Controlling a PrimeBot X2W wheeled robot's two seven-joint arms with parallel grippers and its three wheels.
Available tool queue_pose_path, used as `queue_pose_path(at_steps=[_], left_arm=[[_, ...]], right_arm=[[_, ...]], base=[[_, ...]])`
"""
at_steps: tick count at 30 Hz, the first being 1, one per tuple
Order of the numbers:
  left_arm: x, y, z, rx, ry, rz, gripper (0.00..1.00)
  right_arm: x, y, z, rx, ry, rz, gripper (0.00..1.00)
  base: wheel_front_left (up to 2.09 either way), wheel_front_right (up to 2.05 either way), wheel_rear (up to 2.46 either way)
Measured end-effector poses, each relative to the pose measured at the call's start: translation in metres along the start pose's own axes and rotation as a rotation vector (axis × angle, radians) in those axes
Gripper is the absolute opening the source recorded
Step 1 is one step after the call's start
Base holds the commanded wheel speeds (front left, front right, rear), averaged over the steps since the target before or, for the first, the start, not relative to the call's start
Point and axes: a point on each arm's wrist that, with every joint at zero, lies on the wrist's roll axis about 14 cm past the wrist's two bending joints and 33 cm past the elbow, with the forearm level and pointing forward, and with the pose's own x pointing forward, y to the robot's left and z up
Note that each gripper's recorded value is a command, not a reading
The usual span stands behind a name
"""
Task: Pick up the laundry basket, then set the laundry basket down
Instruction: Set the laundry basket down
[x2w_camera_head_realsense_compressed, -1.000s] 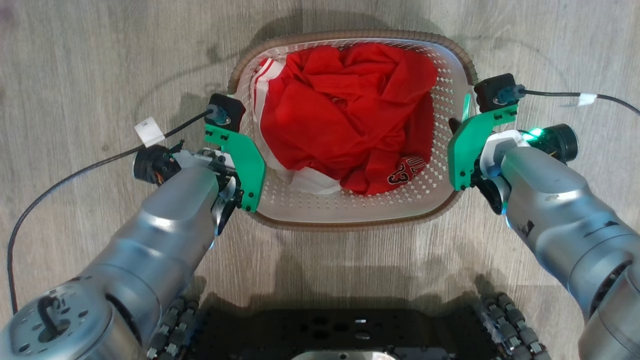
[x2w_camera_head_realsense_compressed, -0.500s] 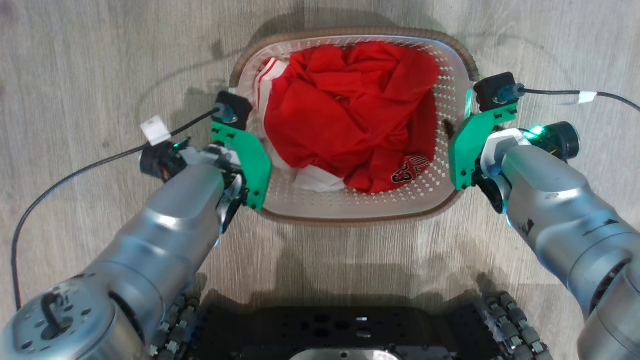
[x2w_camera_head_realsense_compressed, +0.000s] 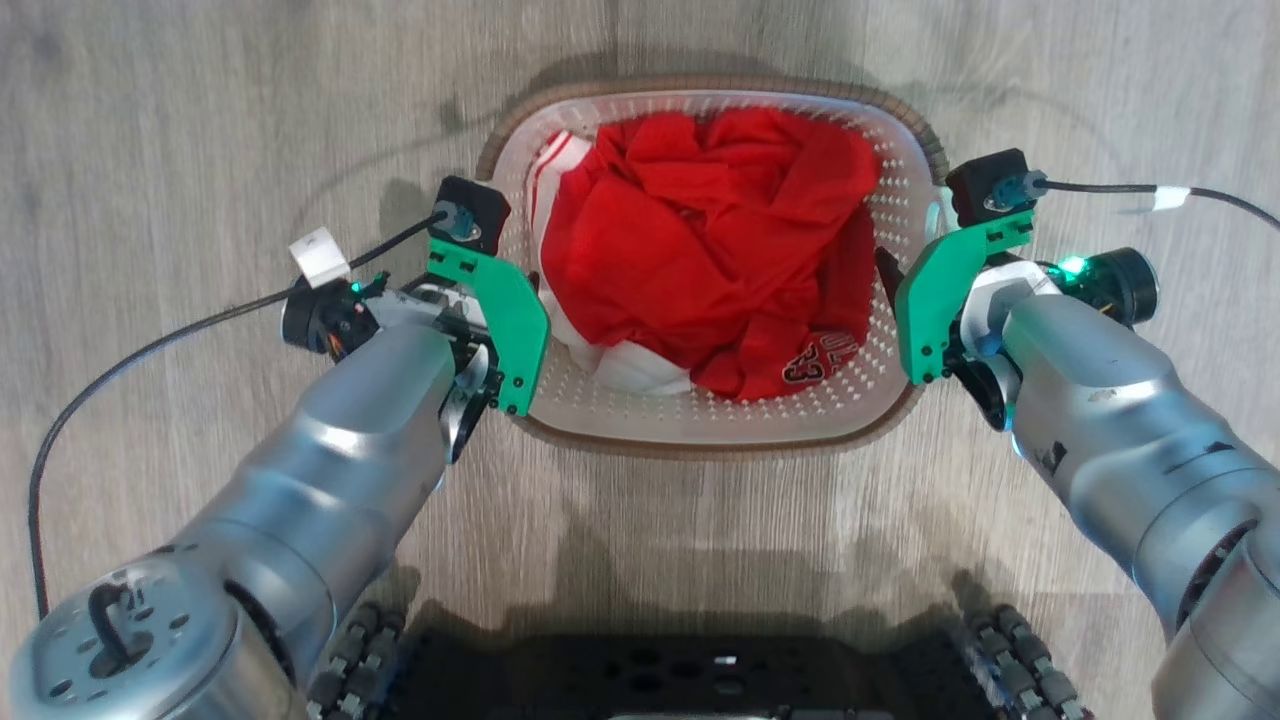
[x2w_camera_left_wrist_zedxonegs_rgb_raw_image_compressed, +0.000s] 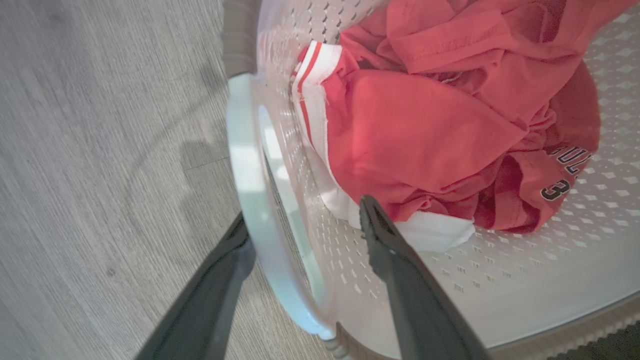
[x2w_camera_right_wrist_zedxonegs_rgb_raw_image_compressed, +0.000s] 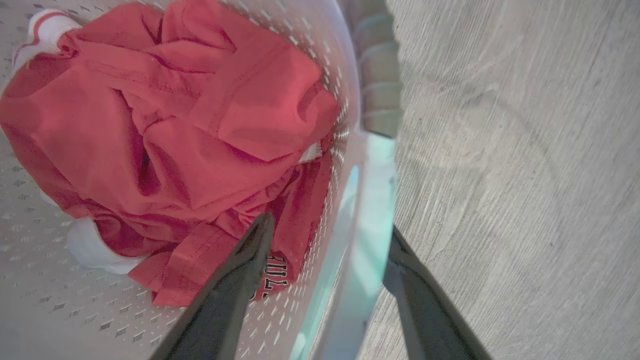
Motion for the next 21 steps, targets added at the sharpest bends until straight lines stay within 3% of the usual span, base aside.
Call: queue_pose_path(at_steps=[13,21], left_arm=[[-0.048,-0.014,0.018,-0.047,-0.088,0.019,1.0],[-0.105,-0.017,0.045,-0.013,-0.298,0.066,1.0]], right_arm=[[-0.054,0.011,0.017,0.025,-0.076,-0.036,1.0],[-0.115,0.019,0.053,0.081,-0.285,-0.077,1.0]], base=[[0.0,0.0,0.0],[0.0,0.0,0.0]])
